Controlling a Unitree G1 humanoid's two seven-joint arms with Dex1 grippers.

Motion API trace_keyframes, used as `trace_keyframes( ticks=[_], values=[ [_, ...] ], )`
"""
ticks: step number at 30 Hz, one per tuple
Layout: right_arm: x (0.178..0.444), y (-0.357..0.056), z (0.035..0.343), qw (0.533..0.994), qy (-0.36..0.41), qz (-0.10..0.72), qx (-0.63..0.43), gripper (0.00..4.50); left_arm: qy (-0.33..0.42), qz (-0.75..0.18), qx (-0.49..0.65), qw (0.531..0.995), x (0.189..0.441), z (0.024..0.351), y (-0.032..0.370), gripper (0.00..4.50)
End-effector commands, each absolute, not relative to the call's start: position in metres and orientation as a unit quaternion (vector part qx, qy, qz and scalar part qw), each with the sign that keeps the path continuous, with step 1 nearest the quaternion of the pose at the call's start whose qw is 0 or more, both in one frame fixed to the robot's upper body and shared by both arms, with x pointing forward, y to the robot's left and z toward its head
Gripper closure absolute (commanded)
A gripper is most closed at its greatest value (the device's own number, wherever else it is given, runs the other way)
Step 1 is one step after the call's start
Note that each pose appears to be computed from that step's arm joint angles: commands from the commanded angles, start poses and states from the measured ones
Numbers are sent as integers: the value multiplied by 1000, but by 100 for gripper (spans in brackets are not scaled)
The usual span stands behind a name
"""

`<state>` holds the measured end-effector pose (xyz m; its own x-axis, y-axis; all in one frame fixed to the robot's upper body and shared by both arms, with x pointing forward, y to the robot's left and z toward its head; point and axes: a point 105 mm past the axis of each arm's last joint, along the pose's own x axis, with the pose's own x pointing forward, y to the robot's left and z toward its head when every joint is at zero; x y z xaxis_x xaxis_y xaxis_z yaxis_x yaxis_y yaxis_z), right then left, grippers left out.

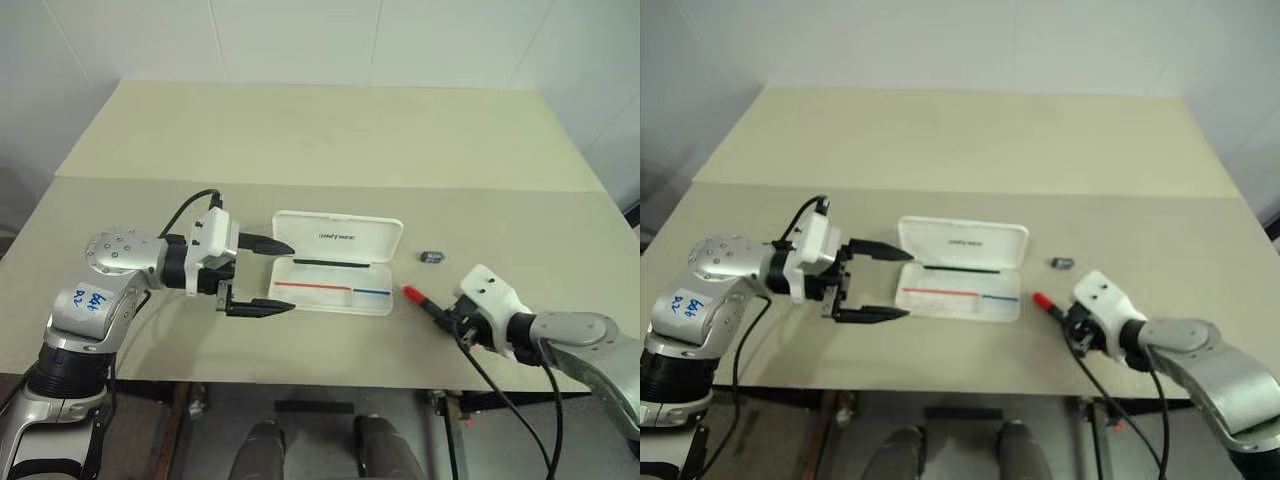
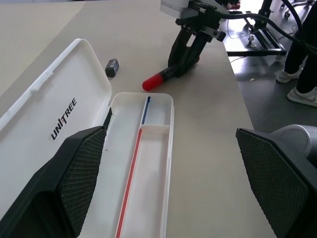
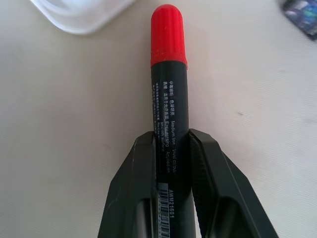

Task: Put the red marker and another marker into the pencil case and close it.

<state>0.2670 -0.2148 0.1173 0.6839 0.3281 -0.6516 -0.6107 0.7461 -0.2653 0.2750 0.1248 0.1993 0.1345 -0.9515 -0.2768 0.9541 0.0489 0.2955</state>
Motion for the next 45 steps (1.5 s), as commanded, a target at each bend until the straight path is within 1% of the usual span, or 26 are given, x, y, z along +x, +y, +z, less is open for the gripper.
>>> trace_keyframes(
  ticks=[1,5,9,13,19,25,32,45],
  values=[
    [273,-225,143,893,259,252,-268,392,-1,-659,216,720,274,200,129,0],
    [278,-214,165,896,226,271,-270,392,6,-659,224,718,276,196,134,0],
    [280,-175,182,897,183,321,-244,392,10,-658,230,717,277,193,138,0],
    [279,-143,188,892,160,356,-228,392,12,-655,234,718,277,192,141,0],
    [275,-109,186,879,147,402,-210,392,19,-650,248,719,276,190,148,0],
    [277,-98,180,865,140,424,-228,392,27,-639,262,722,276,188,158,0],
    [284,-77,174,836,107,462,-274,392,24,-639,259,724,276,187,156,0],
    [305,-52,175,797,42,498,-338,392,18,-636,250,730,274,185,153,0]
  ],
)
